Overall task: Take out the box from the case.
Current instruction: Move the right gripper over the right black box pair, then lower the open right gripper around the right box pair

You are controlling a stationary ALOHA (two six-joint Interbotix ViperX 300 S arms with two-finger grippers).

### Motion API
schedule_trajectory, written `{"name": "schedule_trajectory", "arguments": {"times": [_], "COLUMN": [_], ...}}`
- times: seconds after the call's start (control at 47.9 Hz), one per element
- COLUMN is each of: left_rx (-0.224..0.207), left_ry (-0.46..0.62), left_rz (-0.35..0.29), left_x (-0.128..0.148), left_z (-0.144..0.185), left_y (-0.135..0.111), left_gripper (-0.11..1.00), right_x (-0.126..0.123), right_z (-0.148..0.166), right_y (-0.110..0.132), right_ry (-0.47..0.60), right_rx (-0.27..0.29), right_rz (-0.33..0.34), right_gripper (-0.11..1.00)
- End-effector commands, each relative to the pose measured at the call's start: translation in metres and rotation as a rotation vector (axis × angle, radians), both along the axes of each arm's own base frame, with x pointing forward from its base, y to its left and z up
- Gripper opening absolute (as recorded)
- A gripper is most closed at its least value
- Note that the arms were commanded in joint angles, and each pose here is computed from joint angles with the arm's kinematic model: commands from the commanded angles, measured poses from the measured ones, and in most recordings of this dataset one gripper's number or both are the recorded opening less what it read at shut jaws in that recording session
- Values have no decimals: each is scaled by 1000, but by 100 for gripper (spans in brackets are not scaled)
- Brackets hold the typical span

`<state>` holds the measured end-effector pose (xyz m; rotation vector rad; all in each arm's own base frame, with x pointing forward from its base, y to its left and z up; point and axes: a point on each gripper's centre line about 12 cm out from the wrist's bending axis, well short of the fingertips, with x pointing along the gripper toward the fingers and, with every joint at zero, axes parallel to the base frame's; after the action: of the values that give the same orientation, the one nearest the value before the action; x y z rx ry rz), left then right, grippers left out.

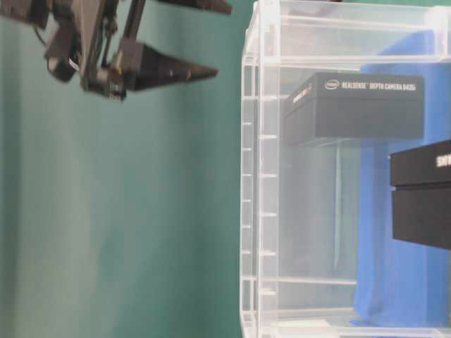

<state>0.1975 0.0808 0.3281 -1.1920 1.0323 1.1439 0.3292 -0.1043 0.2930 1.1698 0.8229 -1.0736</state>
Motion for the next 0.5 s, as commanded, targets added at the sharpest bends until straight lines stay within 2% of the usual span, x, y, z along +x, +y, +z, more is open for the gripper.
{"name": "schedule_trajectory", "arguments": {"times": [0.0,0.292,0.48], "left_rx": [9,20,21], "left_ry": [-23,-42,-43], "left_rz": [0,-19,-22], "left_x": [1,3,2], "left_z": [6,6,6], "left_y": [1,1,1], "left_gripper": [96,96,96], "right_x": [16,55,70], "right_z": [13,8,10], "right_y": [1,2,3], "right_ry": [-43,-39,-48], "right_rx": [-10,-8,-10], "right_rz": [15,40,50], "right_gripper": [91,91,91]}}
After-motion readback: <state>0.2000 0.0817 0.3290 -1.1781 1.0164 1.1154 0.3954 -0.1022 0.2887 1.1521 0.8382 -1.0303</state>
